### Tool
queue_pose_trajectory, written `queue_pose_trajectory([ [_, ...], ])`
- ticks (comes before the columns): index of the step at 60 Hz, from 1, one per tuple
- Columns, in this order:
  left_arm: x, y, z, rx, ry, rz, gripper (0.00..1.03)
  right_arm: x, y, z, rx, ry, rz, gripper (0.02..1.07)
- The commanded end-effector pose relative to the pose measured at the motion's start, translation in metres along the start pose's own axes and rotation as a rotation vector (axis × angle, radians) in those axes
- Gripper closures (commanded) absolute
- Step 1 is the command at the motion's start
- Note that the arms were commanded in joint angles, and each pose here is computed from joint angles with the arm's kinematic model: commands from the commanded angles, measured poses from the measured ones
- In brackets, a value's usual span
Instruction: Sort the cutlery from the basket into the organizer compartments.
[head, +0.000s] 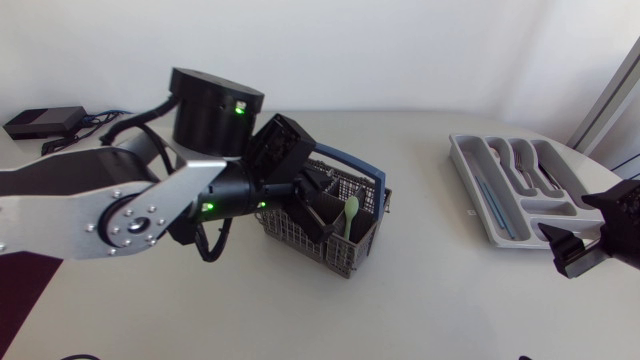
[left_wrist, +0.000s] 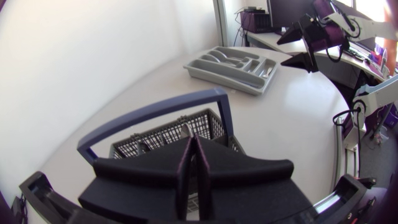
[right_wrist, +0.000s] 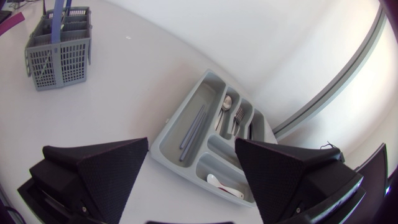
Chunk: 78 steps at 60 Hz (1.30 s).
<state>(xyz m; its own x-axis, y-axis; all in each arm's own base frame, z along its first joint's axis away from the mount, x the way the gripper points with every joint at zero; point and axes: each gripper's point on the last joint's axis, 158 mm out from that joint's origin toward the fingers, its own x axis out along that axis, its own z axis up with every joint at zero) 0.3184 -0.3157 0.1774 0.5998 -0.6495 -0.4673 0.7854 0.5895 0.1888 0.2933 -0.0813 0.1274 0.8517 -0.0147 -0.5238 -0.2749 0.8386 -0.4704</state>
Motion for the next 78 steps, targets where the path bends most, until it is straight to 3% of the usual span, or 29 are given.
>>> queue_pose_trajectory([
  [1,-0.020,-0.001,0.024,0.034,-0.084,0.000,1.00,-0.002,0.005,0.008,0.035,-0.007,0.022,0.07],
  [16,-0.053,-0.014,0.077,0.022,-0.203,-0.116,1.00,-0.012,0.011,0.054,0.086,-0.065,0.097,0.07],
  [26,-0.066,-0.040,0.096,-0.044,-0.230,-0.293,1.00,-0.028,0.036,0.091,0.131,-0.123,0.246,0.07],
  [39,-0.060,-0.065,0.098,-0.178,-0.197,-0.532,1.00,-0.046,0.088,0.118,0.138,-0.178,0.482,0.07],
  [58,-0.039,-0.083,0.082,-0.303,-0.114,-0.765,1.00,-0.071,0.146,0.145,0.171,-0.270,0.827,0.07],
  [78,-0.037,-0.084,0.089,-0.394,-0.093,-0.899,1.00,-0.093,0.197,0.154,0.061,-0.319,1.003,0.11],
])
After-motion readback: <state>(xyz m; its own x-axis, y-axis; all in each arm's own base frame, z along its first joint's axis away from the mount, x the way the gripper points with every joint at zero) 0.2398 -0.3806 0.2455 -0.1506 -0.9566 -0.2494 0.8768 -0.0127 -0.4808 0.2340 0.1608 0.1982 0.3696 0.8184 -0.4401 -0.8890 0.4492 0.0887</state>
